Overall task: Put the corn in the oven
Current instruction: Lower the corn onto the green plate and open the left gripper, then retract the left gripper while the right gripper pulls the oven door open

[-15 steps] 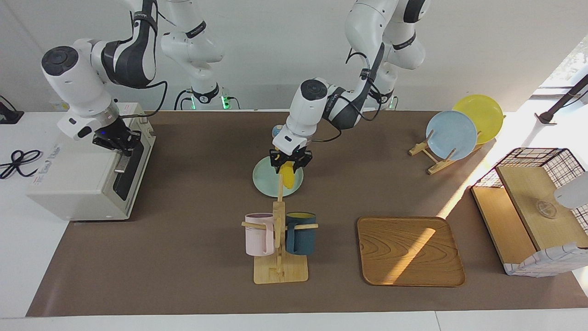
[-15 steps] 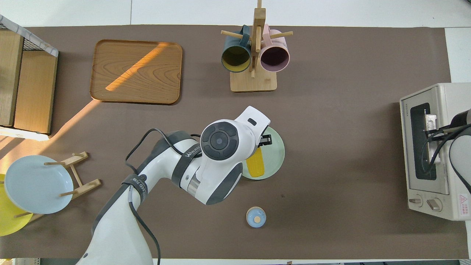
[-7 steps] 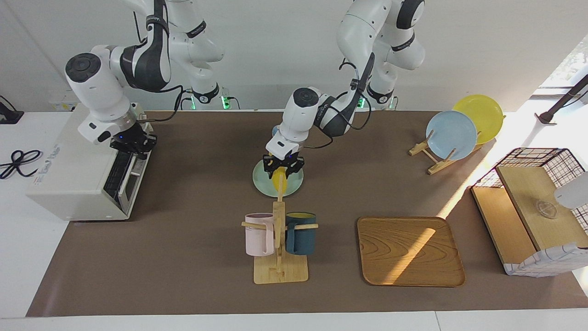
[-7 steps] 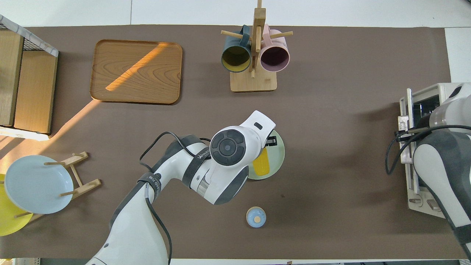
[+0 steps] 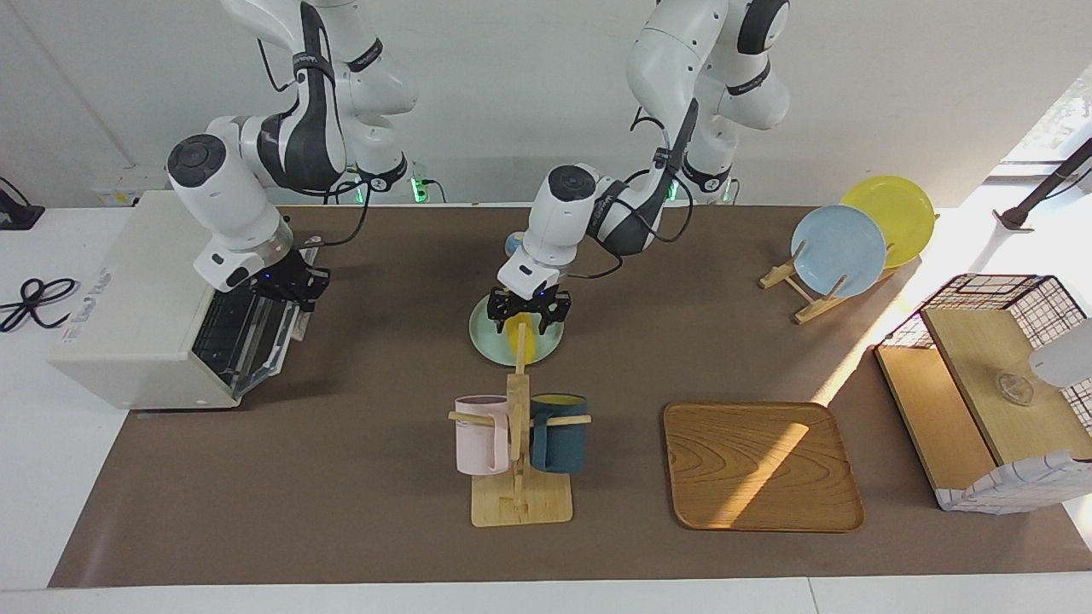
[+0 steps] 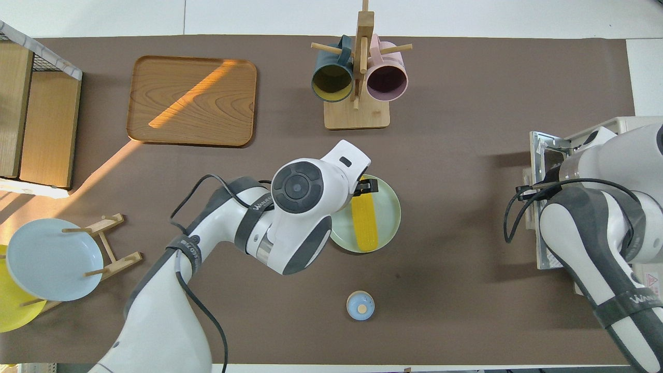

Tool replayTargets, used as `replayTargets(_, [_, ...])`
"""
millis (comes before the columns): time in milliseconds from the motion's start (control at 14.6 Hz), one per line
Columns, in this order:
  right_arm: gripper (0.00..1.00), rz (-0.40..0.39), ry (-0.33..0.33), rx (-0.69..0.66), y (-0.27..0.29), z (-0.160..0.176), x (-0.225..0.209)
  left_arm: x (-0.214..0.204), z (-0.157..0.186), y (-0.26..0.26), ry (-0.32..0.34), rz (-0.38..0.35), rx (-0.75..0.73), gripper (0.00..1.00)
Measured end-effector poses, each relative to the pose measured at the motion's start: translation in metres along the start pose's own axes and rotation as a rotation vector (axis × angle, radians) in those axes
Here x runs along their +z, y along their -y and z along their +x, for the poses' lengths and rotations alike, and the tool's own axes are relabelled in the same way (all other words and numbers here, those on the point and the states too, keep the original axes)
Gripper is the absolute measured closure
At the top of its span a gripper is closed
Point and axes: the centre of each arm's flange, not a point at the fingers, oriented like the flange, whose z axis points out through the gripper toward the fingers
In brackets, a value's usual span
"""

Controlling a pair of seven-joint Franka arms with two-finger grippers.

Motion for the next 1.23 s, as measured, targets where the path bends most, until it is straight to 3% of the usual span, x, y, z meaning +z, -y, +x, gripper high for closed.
replayTargets(205, [0.99,-0.007,-0.034,-0.020,0.012,-0.002,0.028,-0.077,0.041,0.049,0.026,0.025,0.006,0.00])
replayTargets(479, [0.99,-0.008,-0.031,-0.029,0.017,0.001,0.053,-0.169,0.084,0.131,0.087,0.061,0.041,0.00])
replayTargets(684, [0.99,-0.008,-0.022,-0.022,0.018,0.004,0.070,-0.219,0.107,0.196,0.071,0.092,0.033,0.00])
replayTargets(957, [0.99,-0.009,-0.018,-0.014,0.019,0.005,0.077,-0.276,0.102,0.247,0.056,0.156,0.016,0.00])
replayTargets(1231, [0.99,-0.023,-0.016,0.000,0.024,0.005,0.077,-0.304,0.083,0.254,0.080,0.213,0.028,0.00])
